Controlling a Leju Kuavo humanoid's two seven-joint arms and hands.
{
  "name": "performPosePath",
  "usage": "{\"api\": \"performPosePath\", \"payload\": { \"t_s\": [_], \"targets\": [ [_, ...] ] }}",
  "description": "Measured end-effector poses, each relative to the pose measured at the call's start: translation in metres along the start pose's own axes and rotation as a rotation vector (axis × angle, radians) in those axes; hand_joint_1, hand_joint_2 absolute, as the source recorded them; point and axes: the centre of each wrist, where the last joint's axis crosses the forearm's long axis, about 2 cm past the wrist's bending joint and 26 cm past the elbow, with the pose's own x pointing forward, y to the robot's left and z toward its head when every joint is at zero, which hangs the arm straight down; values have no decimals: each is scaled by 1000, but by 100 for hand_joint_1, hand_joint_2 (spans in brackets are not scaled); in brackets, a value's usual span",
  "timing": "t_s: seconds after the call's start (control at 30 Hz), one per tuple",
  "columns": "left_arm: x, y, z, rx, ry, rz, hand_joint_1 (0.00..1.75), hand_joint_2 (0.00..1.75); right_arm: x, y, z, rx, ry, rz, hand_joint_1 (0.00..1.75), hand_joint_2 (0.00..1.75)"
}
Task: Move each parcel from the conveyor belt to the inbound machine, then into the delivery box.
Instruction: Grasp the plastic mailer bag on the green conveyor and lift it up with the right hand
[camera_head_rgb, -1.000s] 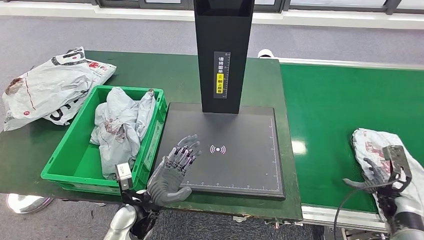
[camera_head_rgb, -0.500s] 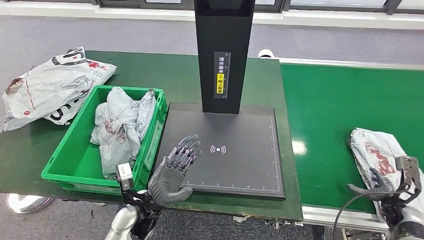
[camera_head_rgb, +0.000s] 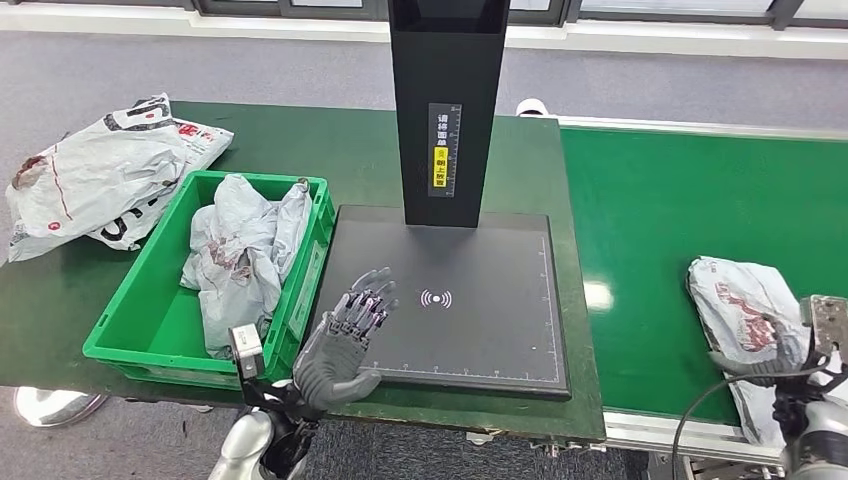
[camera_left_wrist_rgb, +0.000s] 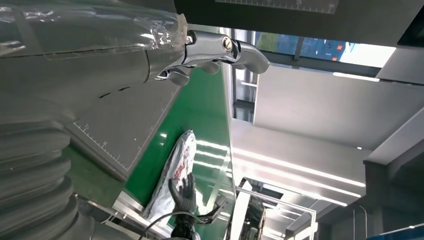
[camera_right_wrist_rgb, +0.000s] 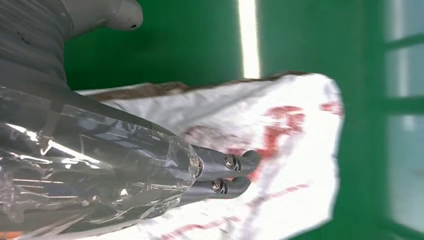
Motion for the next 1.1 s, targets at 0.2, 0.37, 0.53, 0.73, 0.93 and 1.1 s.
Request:
{"api": "performPosePath", "payload": {
  "t_s": [0.2, 0.37, 0.53, 0.73, 0.93, 1.1],
  "targets": [
    [-1, -2, 3, 24, 1, 8, 0, 175, 32, 9, -9, -11, -144, 50, 0, 175],
    [-2, -3, 5, 40, 6, 10, 0, 175, 49, 20, -7, -10, -207, 126, 0, 175],
    [-3, -3, 6, 47, 12, 12, 0, 175, 44, 25, -2, -9, -192, 190, 0, 175],
    [-4, -3, 7, 47, 19, 14, 0, 175, 32, 29, 4, -6, -145, 230, 0, 175],
    [-4, -3, 7, 45, 25, 16, 0, 175, 8, 32, 14, -4, -91, 246, 0, 175],
    [-4, -3, 7, 45, 27, 16, 0, 175, 3, 33, 17, -2, -79, 248, 0, 175]
  ]
}}
